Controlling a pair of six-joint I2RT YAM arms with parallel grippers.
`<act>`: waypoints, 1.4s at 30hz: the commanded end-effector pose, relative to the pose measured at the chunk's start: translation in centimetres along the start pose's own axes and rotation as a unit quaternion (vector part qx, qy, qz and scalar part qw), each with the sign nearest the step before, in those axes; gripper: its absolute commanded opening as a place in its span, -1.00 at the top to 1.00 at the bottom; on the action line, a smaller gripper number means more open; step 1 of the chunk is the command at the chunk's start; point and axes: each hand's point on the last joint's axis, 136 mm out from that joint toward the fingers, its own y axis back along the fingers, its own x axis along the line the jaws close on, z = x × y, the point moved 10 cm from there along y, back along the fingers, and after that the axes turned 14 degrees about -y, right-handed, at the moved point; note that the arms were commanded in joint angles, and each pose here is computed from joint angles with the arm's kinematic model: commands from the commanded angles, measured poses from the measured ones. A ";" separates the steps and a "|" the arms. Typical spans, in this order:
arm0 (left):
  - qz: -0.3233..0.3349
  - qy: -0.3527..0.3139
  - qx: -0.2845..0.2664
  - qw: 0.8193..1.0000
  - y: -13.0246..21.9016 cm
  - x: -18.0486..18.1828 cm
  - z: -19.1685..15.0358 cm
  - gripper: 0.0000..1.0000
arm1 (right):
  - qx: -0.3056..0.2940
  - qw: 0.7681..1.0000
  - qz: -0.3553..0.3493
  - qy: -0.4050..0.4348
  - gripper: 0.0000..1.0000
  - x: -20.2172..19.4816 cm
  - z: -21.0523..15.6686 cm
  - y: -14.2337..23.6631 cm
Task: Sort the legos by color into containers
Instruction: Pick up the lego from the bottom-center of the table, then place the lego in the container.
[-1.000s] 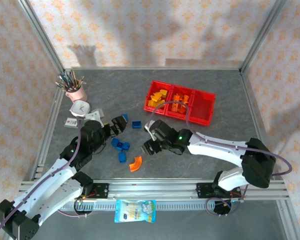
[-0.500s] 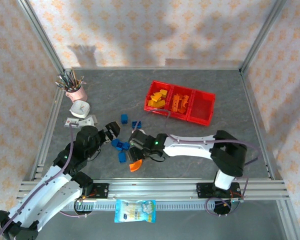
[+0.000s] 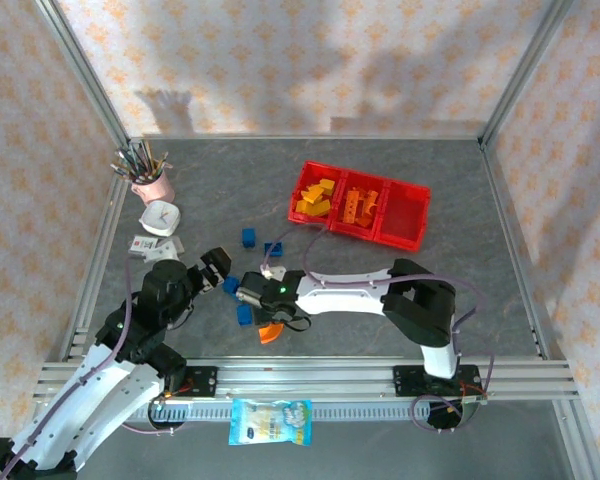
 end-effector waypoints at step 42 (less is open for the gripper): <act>-0.088 -0.030 -0.008 0.996 -4.9 -4.8 2.7 -0.98 | -0.270 0.946 -0.116 -0.134 0.37 -16.7 24.0 8.9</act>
